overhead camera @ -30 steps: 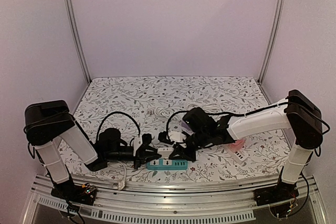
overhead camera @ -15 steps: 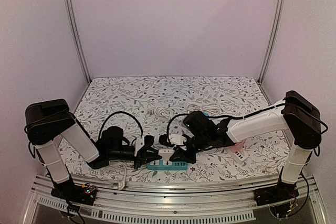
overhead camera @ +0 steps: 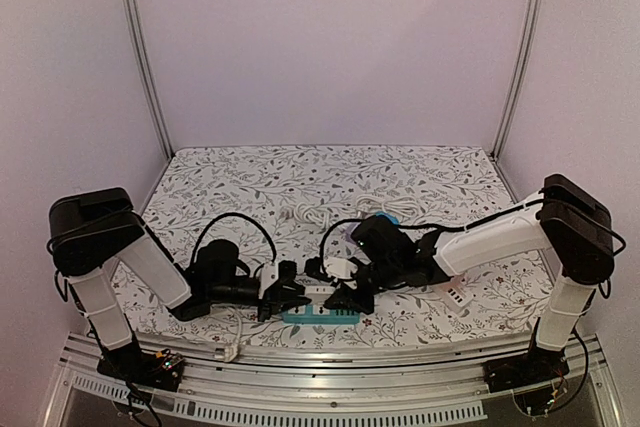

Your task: Insert the plug

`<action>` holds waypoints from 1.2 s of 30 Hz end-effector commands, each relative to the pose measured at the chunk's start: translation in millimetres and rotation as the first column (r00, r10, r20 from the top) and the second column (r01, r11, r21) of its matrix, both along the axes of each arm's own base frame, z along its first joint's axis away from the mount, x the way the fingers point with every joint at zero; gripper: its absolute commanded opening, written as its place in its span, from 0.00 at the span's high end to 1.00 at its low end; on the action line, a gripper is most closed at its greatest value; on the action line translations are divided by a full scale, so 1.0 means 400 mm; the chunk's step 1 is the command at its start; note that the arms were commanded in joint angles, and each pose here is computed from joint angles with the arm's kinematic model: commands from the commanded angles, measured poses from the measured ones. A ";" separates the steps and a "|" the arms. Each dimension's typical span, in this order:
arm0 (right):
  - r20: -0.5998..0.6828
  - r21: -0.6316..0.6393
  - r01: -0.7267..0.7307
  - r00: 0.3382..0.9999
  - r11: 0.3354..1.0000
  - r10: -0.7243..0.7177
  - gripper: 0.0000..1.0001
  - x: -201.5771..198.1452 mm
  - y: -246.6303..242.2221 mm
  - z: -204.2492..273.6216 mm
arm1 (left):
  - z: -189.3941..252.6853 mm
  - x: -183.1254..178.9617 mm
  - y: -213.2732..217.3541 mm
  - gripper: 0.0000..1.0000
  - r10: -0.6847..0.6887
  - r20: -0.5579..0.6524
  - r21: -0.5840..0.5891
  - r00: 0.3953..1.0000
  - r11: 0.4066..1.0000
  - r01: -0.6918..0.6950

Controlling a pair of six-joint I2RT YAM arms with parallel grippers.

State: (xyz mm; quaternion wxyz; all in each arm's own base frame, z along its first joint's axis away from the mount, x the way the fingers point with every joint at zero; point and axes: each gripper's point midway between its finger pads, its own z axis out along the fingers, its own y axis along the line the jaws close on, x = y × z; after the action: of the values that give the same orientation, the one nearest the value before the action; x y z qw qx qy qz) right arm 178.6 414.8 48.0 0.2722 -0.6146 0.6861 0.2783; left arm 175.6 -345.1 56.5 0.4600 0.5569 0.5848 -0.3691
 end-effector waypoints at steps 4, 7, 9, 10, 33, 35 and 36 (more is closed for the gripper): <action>-0.032 -0.029 0.041 0.999 0.999 -0.042 0.39 -0.014 0.008 -0.018 | -0.037 -0.057 -0.013 0.29 -0.082 0.033 0.066 0.996 0.995 0.079; -0.029 -0.014 0.037 0.999 0.999 -0.038 0.28 -0.014 0.015 0.000 | -0.029 -0.056 -0.011 0.22 -0.077 0.044 0.062 0.996 0.995 0.074; -0.029 -0.007 0.034 0.999 0.999 -0.034 0.18 -0.014 0.019 0.012 | -0.027 -0.055 -0.006 0.15 -0.066 0.042 0.063 0.997 0.996 0.063; -0.033 -0.020 0.035 0.999 0.999 -0.035 0.03 -0.015 0.013 0.014 | -0.023 -0.053 -0.004 0.10 -0.060 0.047 0.062 0.997 0.996 0.057; 0.070 0.107 0.892 0.434 0.439 -0.898 0.01 0.413 -0.450 0.455 | 0.323 0.140 0.249 0.00 0.507 0.170 0.178 0.845 0.827 -0.533; -0.003 0.089 0.950 0.302 0.301 -0.953 0.01 0.440 -0.557 0.444 | 0.342 0.199 0.335 0.01 0.641 0.140 0.188 0.755 0.731 -0.656; -0.042 0.084 0.966 0.247 0.243 -0.968 0.01 0.448 -0.613 0.442 | 0.349 0.220 0.380 0.00 0.696 0.127 0.189 0.706 0.682 -0.707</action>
State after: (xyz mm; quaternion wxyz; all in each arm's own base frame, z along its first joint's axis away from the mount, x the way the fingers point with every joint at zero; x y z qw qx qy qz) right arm 350.5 262.9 255.5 0.4776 -0.2191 0.8416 0.1249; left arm 223.9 -270.6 219.6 0.5653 0.4674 0.6550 -0.1815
